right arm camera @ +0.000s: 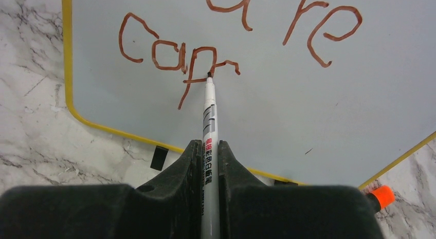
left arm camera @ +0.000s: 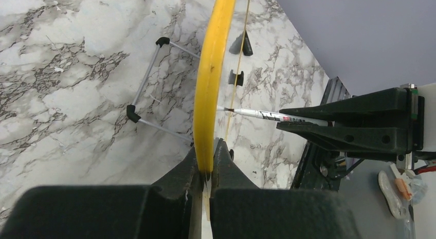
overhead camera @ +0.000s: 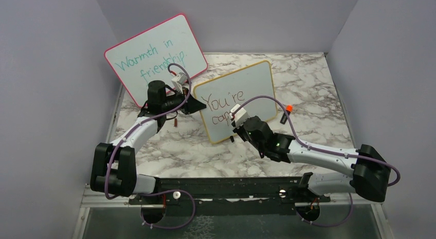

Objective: Write a sentence on the whiteboard

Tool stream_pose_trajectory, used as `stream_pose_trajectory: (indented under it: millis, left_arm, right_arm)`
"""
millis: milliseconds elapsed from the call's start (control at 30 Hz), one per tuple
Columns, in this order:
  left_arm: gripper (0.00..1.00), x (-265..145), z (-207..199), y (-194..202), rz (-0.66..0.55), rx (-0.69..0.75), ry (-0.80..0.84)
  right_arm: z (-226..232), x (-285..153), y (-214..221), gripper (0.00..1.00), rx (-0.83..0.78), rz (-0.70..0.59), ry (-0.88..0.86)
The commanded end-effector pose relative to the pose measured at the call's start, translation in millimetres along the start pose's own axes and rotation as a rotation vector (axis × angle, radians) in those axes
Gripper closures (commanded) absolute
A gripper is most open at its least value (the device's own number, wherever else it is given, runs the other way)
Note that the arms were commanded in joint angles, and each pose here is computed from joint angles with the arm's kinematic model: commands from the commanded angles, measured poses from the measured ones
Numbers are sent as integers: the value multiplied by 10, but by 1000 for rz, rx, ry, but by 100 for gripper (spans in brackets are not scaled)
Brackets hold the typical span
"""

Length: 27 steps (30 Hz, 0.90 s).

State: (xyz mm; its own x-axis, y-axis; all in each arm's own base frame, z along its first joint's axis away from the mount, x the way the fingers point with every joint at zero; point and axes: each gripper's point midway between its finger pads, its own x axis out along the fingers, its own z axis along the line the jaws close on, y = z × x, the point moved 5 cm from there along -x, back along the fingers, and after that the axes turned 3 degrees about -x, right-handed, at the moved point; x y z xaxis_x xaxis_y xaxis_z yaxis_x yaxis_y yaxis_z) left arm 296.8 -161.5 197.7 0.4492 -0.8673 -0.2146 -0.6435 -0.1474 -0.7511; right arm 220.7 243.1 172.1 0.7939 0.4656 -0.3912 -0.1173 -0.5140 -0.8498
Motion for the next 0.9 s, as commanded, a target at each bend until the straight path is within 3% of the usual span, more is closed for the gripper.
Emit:
stream_pose_trajectory:
  millis: [0,433,867]
  left_arm:
    - [100,4,141,132,34,-17,-78]
    - [100,6,163,158,46,-23,-83]
    - [100,15,184,170,58,-26,-87]
  right_arm:
    - [36,-48,88,99,6,52,-40]
    - [-27,-81,258,99,10,110,28]
    - [-163,-60,40,99,39,10,121]
